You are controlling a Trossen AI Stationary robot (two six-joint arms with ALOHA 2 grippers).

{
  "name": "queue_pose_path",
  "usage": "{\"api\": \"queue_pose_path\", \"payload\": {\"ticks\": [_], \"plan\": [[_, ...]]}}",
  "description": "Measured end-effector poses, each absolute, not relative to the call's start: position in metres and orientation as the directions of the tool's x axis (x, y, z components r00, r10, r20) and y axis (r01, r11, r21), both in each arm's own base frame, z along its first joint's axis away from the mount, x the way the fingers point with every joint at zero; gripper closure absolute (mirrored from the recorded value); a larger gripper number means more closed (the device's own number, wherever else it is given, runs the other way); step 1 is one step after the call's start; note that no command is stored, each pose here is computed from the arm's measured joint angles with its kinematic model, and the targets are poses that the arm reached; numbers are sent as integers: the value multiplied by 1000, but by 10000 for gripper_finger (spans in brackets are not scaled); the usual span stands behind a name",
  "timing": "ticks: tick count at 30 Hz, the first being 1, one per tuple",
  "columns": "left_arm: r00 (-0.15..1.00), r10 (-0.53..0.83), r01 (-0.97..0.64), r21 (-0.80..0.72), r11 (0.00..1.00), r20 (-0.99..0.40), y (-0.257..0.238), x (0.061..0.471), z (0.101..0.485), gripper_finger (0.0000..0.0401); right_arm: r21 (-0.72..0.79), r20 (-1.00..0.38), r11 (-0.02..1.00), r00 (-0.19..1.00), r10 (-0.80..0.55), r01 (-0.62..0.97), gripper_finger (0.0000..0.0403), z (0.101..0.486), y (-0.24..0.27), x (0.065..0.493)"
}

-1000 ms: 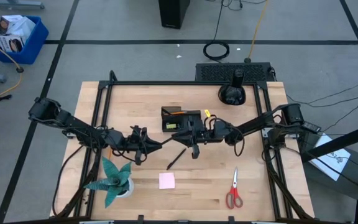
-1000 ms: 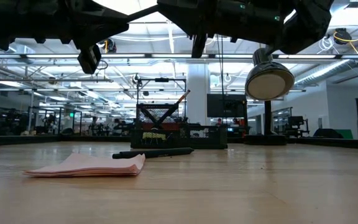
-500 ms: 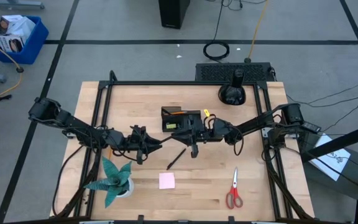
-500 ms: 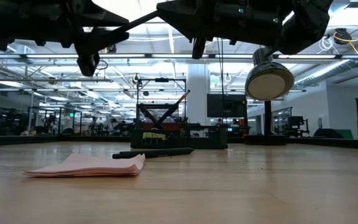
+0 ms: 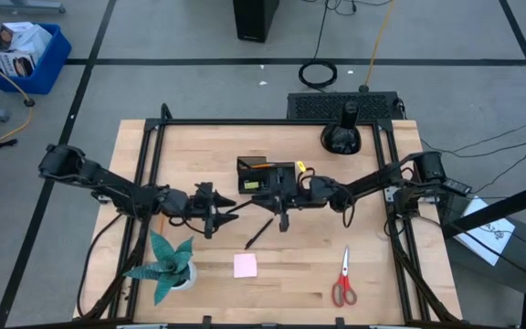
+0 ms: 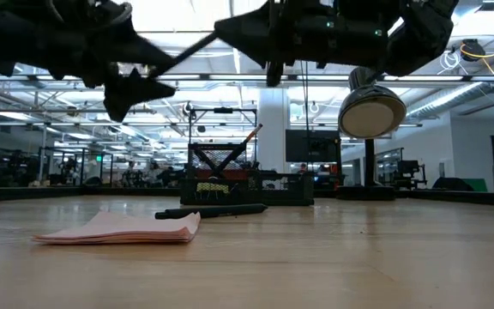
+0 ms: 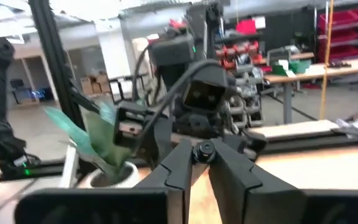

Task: Pick and place office supplies into organizer
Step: Put the black pen into the black desk organizer

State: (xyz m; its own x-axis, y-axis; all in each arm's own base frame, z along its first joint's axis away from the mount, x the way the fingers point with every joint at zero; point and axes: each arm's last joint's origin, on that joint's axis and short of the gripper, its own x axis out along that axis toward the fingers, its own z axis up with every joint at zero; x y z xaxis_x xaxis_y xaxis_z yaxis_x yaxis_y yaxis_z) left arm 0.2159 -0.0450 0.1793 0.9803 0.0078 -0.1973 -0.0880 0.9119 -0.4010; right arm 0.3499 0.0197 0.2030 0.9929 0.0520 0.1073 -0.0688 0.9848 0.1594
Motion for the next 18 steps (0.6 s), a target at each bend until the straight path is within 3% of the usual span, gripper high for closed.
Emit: {"api": "queue_pose_path", "payload": {"ticks": [11,18], "plan": [[907,23,-197,-376,905,-421,-34,200,169,157,119,75,991,995,-65,56,369,201,7,350],[902,29,-212,-381,900,-432,-33,199,167,157,-11,30,960,960,-279,279,368,216,0,341]]}}
